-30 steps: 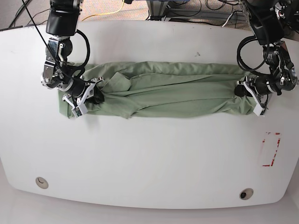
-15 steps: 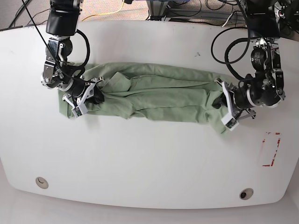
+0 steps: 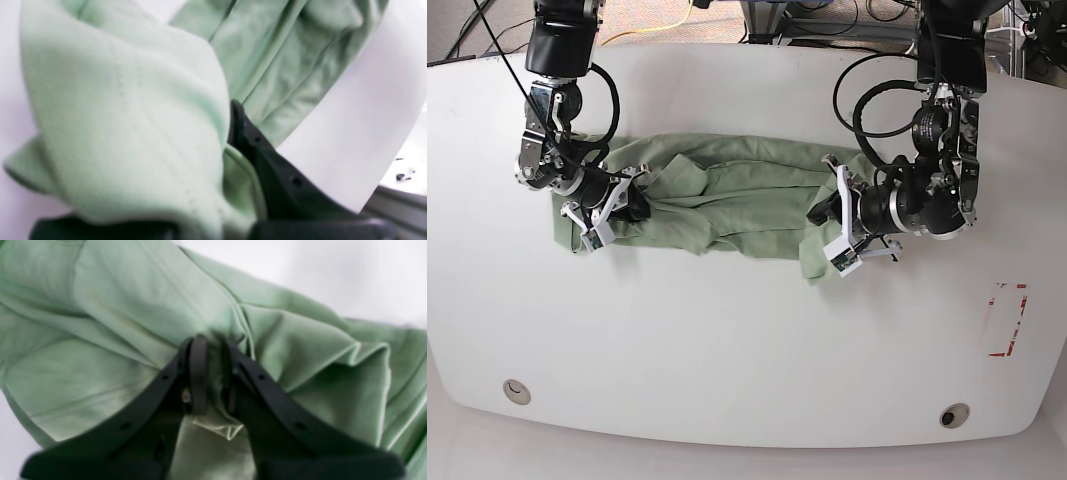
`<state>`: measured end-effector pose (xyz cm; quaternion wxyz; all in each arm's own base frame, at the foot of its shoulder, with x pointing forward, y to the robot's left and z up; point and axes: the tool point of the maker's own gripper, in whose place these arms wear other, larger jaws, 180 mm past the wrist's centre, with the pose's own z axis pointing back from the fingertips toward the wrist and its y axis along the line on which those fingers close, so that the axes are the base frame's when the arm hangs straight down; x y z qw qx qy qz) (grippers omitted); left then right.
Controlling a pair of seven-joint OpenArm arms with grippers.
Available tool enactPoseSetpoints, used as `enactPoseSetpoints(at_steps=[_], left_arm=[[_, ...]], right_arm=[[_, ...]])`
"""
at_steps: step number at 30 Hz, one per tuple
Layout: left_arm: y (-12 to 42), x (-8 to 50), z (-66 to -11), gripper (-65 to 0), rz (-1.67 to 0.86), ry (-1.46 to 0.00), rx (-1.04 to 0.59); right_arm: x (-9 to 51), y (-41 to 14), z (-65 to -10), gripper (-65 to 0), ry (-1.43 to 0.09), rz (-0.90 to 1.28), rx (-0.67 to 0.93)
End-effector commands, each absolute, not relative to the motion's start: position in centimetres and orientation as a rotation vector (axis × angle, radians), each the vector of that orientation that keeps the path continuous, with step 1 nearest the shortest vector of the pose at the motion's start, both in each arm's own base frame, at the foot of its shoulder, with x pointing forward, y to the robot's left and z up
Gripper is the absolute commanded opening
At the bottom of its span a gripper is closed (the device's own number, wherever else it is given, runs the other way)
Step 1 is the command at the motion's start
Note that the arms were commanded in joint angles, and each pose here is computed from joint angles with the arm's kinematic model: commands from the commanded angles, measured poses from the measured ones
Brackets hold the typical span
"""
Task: Layout the t-shirt on the table in an organized manner, then fold the t-shirt properly
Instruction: 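Slide the left gripper toward the right gripper, gathering the strip's end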
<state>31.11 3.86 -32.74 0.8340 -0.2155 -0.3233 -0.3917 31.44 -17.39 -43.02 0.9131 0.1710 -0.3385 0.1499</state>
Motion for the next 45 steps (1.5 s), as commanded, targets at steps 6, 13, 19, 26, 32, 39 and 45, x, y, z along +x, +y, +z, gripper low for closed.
enactPoseSetpoints(at_steps=[6, 13, 19, 26, 32, 39, 45], left_arm=[[0.9, 31.8, -30.6, -65.0, -0.828, -0.767, -0.534], [0.1, 31.7, -30.3, -65.0, -0.823, -0.778, -0.558], [0.1, 31.7, -30.3, -65.0, -0.823, -0.778, -0.558], [0.1, 31.7, -30.4, -48.8, -0.82, -0.778, -0.559], [-0.9, 31.5, -30.1, -36.7, -0.813, -0.787, -0.589], [-2.9, 31.2, -29.4, -25.1, -0.814, -0.805, -0.64], [-5.8, 30.1, -28.9, -13.9, -0.874, -0.798, -0.693]], right_arm=[[30.1, -19.1, -44.5, -56.8, -0.589, 0.335, 0.266], [30.1, -19.1, -44.5, -56.8, -0.59, 0.333, 0.266], [30.1, -19.1, -44.5, -56.8, -0.591, 0.334, 0.266], [30.1, -19.0, -44.5, -56.8, -0.59, 0.336, 0.267], [30.2, -19.0, -44.5, -56.8, -0.592, 0.337, 0.266], [30.2, -19.0, -44.5, -56.8, -0.592, 0.337, 0.266], [30.2, -19.0, -44.5, -56.9, -0.592, 0.337, 0.266]])
